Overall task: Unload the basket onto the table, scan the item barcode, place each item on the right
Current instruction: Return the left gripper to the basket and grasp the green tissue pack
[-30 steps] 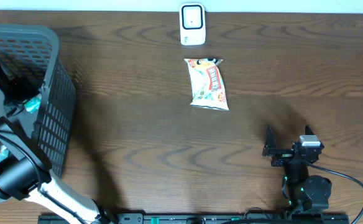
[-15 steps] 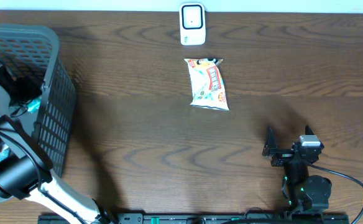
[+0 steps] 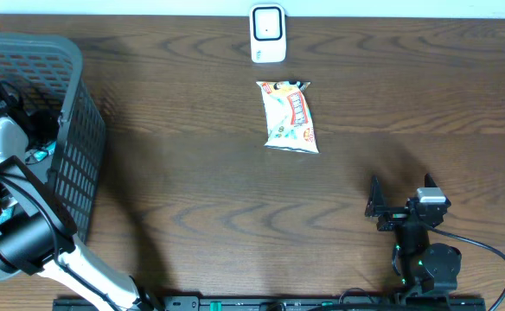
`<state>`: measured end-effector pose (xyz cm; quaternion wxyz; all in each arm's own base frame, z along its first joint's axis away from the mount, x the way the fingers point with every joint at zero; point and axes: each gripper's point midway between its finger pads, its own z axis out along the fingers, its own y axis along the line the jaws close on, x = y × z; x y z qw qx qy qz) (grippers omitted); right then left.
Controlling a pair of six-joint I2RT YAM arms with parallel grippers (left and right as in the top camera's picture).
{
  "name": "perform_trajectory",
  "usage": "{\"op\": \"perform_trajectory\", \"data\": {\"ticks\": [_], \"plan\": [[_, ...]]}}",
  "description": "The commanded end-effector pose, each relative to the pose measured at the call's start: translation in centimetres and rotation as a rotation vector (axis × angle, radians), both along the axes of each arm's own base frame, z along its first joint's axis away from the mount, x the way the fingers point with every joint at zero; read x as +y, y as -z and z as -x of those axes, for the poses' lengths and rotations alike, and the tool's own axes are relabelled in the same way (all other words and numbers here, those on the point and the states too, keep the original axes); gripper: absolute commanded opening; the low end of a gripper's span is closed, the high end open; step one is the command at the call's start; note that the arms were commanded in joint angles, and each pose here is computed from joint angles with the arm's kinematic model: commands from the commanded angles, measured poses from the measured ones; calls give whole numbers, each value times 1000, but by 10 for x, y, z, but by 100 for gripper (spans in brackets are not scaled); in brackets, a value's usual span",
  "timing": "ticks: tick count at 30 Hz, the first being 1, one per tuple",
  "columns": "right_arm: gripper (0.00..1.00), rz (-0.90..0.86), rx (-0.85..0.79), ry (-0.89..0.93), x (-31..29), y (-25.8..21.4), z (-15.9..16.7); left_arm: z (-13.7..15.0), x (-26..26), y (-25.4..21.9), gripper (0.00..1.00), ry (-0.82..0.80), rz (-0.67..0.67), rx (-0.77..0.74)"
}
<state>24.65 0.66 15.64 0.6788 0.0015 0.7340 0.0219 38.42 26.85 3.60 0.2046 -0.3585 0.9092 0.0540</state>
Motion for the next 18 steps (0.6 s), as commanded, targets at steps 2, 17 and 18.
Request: {"op": "perform_trajectory", "data": {"ticks": [2,17,18], "plan": [[99,-7,3,6,-1,1,0,16,-3,18,70,-25,8,58],[99,-6,4,7,-1,1,0,19,-6,-88,10,-204,-19,-164],[99,-6,4,7,-1,1,0,21,-8,-122,10,-232,-36,-242]]}}
